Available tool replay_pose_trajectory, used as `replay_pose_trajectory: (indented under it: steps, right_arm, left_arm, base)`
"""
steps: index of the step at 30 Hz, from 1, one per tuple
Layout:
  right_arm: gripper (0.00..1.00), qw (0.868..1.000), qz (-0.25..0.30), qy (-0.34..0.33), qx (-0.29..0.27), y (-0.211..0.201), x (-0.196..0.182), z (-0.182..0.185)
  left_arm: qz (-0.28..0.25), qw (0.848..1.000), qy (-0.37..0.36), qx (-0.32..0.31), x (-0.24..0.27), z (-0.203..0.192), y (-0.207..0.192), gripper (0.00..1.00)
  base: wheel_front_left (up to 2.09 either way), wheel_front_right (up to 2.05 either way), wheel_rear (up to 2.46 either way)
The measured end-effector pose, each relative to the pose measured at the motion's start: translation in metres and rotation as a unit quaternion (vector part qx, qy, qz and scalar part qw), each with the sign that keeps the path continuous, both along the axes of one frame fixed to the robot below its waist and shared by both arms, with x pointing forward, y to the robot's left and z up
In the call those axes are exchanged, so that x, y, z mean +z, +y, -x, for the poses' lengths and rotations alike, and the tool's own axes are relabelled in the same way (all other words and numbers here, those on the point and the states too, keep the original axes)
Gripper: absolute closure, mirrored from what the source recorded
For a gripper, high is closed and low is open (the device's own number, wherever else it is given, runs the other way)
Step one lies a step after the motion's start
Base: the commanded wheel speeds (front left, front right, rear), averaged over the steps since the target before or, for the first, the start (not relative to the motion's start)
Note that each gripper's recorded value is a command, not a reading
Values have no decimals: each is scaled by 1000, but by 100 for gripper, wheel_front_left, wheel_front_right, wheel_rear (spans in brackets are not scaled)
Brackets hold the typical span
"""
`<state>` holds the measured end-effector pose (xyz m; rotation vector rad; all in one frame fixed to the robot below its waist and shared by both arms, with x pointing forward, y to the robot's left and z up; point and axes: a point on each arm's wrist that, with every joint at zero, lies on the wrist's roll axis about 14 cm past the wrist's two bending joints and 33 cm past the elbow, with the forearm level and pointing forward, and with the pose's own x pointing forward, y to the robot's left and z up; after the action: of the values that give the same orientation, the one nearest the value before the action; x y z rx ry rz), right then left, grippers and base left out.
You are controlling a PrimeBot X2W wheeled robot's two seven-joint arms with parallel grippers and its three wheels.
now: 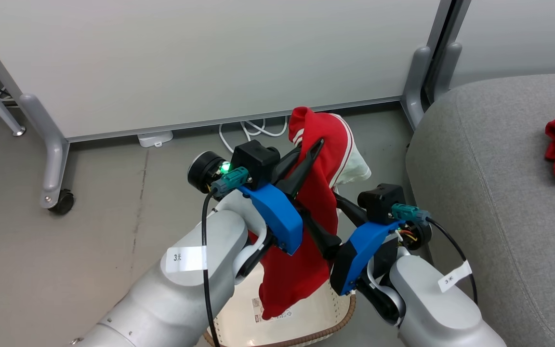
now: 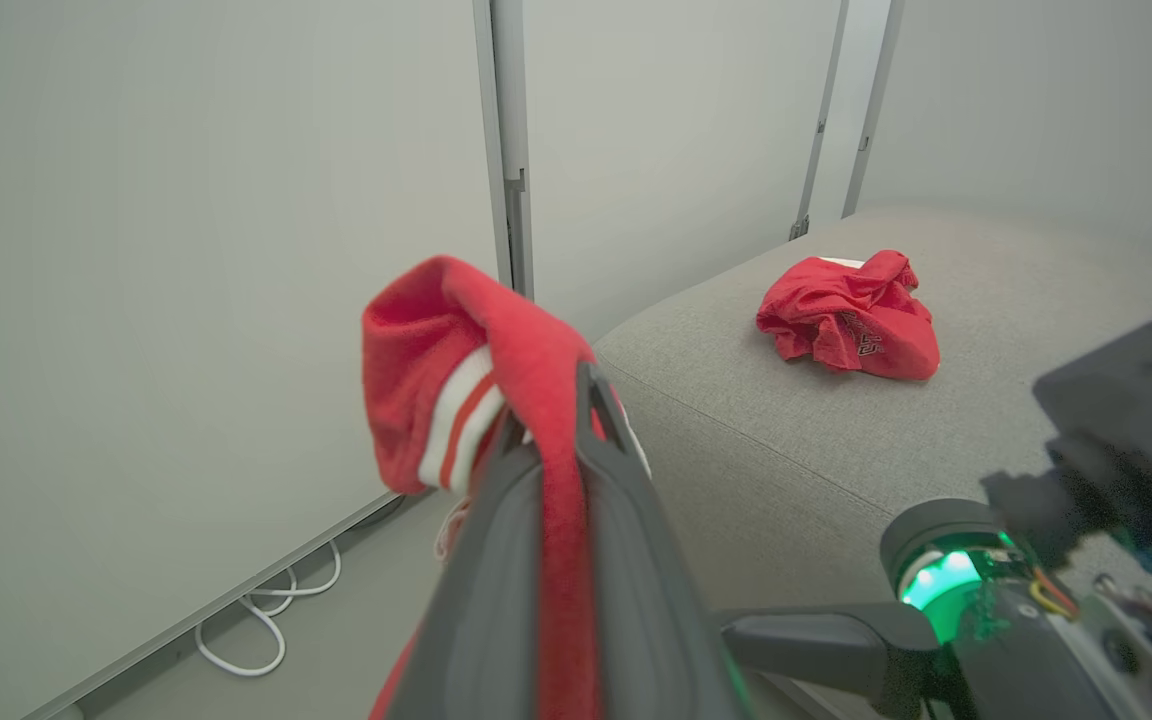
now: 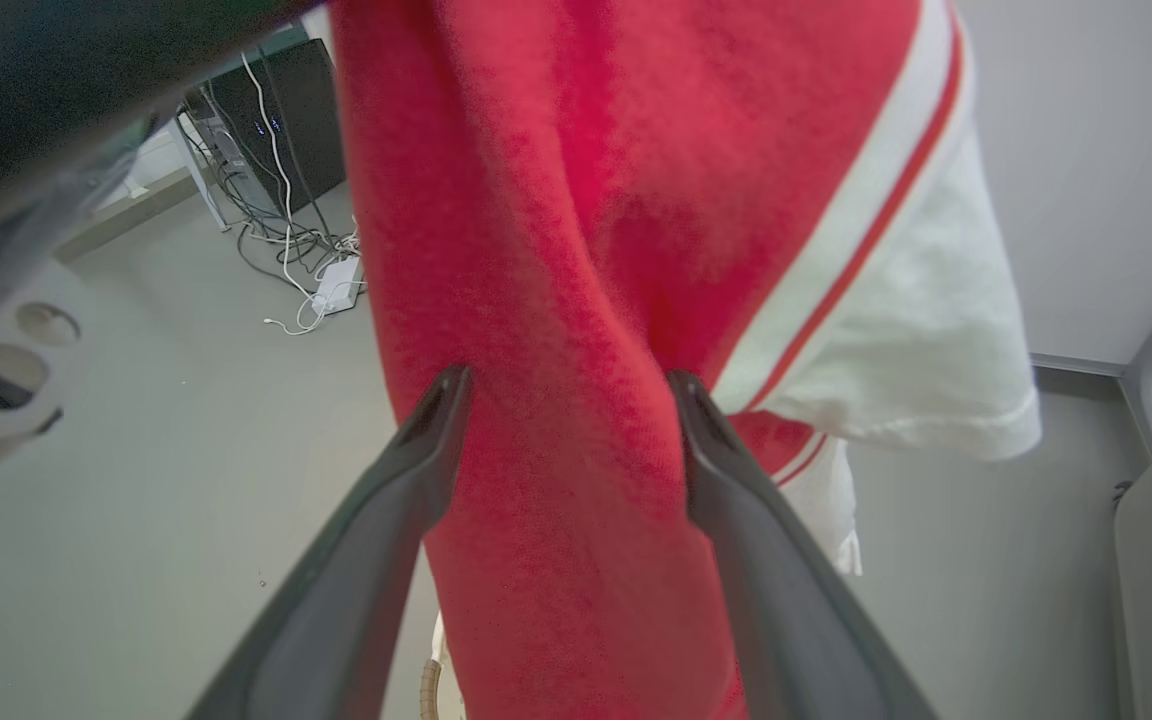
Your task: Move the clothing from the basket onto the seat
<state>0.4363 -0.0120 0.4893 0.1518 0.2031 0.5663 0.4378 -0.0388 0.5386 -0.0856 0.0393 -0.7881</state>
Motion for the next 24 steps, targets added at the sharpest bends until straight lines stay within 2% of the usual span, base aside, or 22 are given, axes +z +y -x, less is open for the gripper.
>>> replay_pose_trajectory:
  steps: [3, 4, 5, 6, 7, 24]
  right_arm:
    - [0, 1000, -1, 6, 4, 3, -3, -2]
    - [12, 1000, -2, 7, 4, 4, -4, -3]
    - [53, 1000, -4, 6, 4, 4, -4, -4]
    - [84, 1000, -5, 3, 5, 5, -2, -5]
    - [100, 1000, -6, -1, 7, 6, 0, -5]
    - [100, 1000, -12, -18, 2, 2, 8, 0]
  left_arm:
    - [2, 1000, -1, -3, 2, 1, -2, 100]
    - [2, 1000, -1, -3, 2, 1, -2, 100]
    - [4, 1000, -2, -4, 3, 2, -2, 100]
    - [5, 1000, -2, -4, 4, 2, -3, 100]
    - [5, 1000, -2, -4, 5, 3, -3, 100]
    - [4, 1000, -6, -3, 10, 10, -4, 100]
  base:
    - [0, 0, 0]
    - [0, 0, 0]
    - [0, 0, 0]
    - [0, 0, 0]
    - [0, 0, 0]
    - [0, 0, 0]
